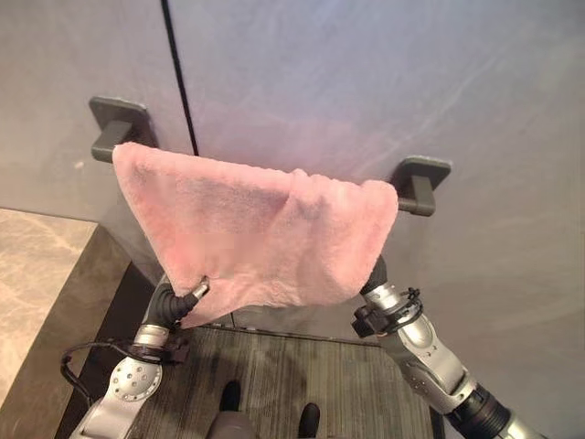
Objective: Put brush and paste in cup on sink, flatten towel.
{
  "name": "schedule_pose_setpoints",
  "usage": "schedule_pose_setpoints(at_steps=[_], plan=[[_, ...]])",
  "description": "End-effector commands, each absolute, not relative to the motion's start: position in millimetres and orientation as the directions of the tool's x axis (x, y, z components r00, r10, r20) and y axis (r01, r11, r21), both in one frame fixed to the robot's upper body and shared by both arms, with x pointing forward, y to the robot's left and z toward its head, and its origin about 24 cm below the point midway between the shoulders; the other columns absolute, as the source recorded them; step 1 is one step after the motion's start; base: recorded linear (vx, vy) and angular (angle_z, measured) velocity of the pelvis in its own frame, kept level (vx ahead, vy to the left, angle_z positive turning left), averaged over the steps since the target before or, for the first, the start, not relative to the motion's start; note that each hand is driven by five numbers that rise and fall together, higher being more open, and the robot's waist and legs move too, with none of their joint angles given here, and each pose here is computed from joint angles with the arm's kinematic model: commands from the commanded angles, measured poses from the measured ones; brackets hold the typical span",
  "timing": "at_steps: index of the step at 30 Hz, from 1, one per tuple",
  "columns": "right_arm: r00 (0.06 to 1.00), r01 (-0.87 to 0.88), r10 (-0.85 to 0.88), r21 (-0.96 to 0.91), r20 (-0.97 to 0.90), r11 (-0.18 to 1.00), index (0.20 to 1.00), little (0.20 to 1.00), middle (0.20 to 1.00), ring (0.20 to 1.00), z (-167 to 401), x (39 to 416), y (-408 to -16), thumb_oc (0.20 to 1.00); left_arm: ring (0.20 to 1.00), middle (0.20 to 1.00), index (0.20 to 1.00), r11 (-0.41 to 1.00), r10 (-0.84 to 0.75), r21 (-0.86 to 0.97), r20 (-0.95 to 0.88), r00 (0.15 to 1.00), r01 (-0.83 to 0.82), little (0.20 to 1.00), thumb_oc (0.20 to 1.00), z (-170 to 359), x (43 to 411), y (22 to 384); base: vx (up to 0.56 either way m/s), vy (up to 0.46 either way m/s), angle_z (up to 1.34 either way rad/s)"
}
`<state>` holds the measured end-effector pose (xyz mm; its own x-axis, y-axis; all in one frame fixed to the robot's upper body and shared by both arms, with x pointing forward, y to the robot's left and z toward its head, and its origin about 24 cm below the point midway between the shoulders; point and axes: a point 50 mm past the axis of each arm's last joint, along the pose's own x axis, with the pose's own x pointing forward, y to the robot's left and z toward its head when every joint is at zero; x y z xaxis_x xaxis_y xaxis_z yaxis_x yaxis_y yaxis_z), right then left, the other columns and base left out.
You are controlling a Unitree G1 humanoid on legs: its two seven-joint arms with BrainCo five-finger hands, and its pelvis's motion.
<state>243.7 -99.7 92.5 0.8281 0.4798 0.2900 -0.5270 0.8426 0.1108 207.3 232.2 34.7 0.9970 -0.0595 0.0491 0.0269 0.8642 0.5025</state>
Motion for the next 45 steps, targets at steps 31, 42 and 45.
schedule_pose_setpoints(at_steps=[31,42,45], plan=[[0.19,-0.181,-0.289,-0.323,-0.938,0.929,1.0,1.0,1.0,1.0,-169,56,-234,1.0,1.0,1.0,1.0,0.768,0.311,0.413,-0.909,0.279,0.49,1.0,1.0,-164,64,248,0.02,0.013,-0.11],[0.37,-0.003,-0.27,-0.291,-0.889,0.957,1.0,1.0,1.0,1.0,-161,95,-236,1.0,1.0,1.0,1.0,0.754,0.309,0.457,-0.88,0.359,0.471,1.0,1.0,-162,77,246,0.0,0.002,-0.01],[0.376,0.022,-0.283,-0.297,-0.882,0.955,1.0,1.0,1.0,1.0,-160,96,-239,1.0,1.0,1.0,1.0,0.725,0.284,0.465,-0.874,0.395,0.508,1.0,1.0,-161,83,242,0.0,0.0,0.0]])
